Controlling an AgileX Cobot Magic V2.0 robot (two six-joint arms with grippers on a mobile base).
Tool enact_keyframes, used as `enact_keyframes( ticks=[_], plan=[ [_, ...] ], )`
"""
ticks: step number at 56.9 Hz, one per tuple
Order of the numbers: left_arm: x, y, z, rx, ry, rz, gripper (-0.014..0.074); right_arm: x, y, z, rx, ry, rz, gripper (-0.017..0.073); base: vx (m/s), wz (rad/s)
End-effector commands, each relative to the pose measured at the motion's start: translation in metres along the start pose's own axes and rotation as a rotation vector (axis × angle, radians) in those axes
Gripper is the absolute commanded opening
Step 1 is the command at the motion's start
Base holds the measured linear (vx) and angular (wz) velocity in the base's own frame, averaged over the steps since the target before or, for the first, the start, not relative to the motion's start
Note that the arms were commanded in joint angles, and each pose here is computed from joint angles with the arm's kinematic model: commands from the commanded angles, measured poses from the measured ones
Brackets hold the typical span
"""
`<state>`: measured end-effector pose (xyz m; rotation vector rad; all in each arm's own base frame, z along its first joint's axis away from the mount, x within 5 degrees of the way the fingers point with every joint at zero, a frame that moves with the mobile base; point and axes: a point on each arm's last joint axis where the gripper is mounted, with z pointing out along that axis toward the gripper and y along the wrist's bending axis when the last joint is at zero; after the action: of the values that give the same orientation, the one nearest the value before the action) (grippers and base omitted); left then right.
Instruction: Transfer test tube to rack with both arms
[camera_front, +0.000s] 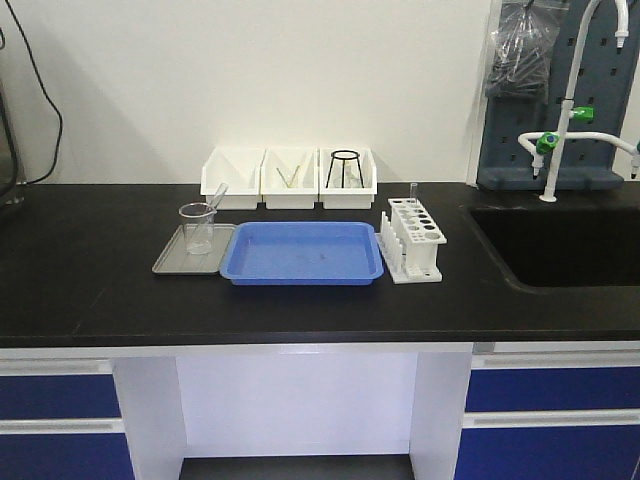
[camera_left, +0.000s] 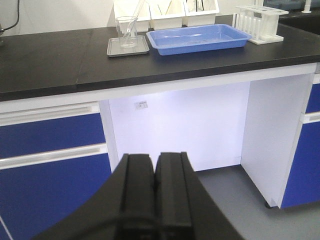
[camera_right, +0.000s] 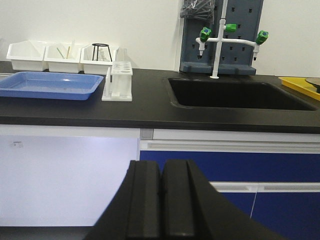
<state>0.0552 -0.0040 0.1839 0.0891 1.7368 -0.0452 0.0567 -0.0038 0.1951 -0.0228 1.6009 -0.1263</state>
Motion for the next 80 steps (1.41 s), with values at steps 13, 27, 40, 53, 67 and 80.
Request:
enact_keyframes(
  ticks=[13, 27, 40, 53, 67, 80],
  plan=[
    [-0.0151, -0.0003, -0.0034, 0.005, -0.117, -0.011, -0.0007, -0.0010, -0.0001, 0.0001, 0.007, -0.068, -0.010, -0.0008, 0.31, -0.06],
    [-0.0151, -0.0003, -0.0034, 0.005, -0.117, -0.011, -0.0007, -0.0010, -0.0001, 0.0001, 0.007, -0.068, -0.010, -0.0008, 0.35, 0.03],
    [-0.0151, -0.0003, -0.0034, 0.005, -0.117, -0.011, -0.0007, -0.0010, -0.0001, 0.0001, 0.007, -0.068, -0.010, -0.0008, 0.40, 0.11],
    [-0.0151, -0.0003, -0.0034, 0.005, -0.117, -0.011, -0.0007, -0.0010, -0.0001, 0.0001, 0.007, -0.068, -0.010, -0.0008, 0.44, 0.12],
    [-0.0151, -0.0003, -0.0034, 0.005, -0.117, -0.011, -0.0007, -0.0010, -0.0001, 0.0001, 0.007, -0.068, -0.010, -0.0008, 0.44, 0.08],
    [-0.0151, -0.0003, -0.0034, 0.005, -0.117, -0.011, -0.0007, -0.0010, -0.0001, 0.0001, 0.007, -0.068, -0.010, -0.0008, 0.37, 0.01]
  ],
)
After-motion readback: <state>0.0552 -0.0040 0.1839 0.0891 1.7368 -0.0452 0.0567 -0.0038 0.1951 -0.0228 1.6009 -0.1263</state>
